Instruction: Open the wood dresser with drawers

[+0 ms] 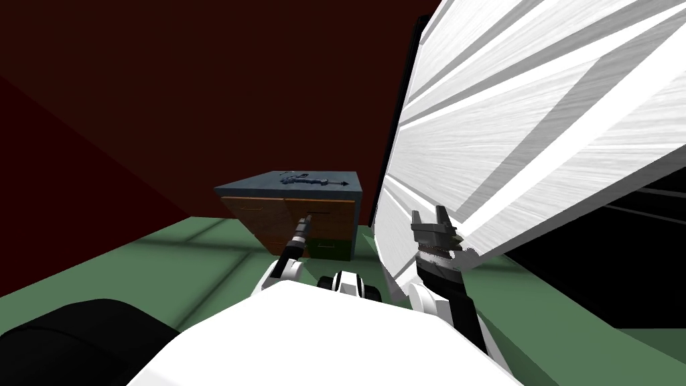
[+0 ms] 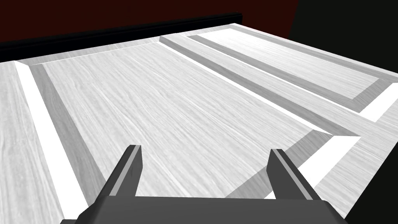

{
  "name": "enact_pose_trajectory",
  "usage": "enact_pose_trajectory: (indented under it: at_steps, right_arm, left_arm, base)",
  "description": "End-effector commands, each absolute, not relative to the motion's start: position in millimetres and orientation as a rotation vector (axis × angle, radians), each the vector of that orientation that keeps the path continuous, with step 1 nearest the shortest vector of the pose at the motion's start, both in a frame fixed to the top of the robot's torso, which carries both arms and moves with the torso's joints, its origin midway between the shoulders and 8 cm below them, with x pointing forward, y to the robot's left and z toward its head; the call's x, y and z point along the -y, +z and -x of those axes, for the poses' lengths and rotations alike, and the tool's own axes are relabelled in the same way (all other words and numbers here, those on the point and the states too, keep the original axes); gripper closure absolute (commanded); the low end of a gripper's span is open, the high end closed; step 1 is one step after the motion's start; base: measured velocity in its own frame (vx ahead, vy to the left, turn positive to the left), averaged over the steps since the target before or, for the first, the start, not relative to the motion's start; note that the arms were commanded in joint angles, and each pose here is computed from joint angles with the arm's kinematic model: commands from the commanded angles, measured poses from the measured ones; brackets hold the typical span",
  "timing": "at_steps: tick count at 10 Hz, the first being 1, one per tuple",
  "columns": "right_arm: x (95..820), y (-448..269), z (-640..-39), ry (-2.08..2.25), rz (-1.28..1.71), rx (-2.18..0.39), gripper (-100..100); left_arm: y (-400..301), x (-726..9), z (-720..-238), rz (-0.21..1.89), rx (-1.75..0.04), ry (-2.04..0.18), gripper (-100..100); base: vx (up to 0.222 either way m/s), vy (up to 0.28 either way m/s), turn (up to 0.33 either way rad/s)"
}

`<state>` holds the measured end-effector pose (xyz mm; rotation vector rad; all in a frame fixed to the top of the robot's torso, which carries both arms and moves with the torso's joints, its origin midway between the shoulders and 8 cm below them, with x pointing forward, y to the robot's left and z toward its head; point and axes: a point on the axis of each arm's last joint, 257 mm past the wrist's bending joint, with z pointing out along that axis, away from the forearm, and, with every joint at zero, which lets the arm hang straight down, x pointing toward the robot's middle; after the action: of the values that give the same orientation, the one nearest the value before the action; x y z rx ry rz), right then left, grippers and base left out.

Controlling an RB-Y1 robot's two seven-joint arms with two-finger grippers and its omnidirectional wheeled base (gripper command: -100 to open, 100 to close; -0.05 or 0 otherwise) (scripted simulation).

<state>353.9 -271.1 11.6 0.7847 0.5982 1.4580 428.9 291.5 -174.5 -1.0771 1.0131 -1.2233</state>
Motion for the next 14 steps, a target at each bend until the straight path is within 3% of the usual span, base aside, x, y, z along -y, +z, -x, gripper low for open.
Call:
enact_pose_trajectory:
  at_steps: [1,2,3,10,11,14]
  right_arm:
    - [271.1,11.6,-353.9,1.458,-0.785,-0.598,0]
    - [271.1,11.6,-353.9,1.458,-0.785,-0.598,0]
    - [271.1,11.5,-353.9,1.458,-0.785,-0.598,0]
    - [271.2,11.5,-353.8,1.457,-0.785,-0.599,0]
    - [271.2,11.5,-353.8,1.458,-0.785,-0.598,0]
    - [271.1,11.6,-353.8,1.458,-0.785,-0.598,0]
  left_arm:
    - [-168.2,-289.8,-423.3,1.07,-1.013,-1.228,100]
    - [-170.2,-289.8,-424.7,1.072,-1.013,-1.227,100]
    - [-177.3,-291.4,-427.9,1.075,-1.023,-1.221,-100]
    - [-180.4,-294.9,-430.5,1.086,-1.03,-1.213,-100]
    - [-186.4,-293.3,-431.6,1.086,-1.032,-1.214,100]
    - [-179.4,-292.7,-426.4,1.084,-1.033,-1.218,100]
  base:
    - [-0.17,-0.011,0.012]
    - [-0.084,-0.008,0.002]
    - [0.073,-0.015,-0.016]
    - [0.109,0.01,-0.009]
    - [-0.06,-0.004,0.017]
    - [-0.11,-0.01,0.016]
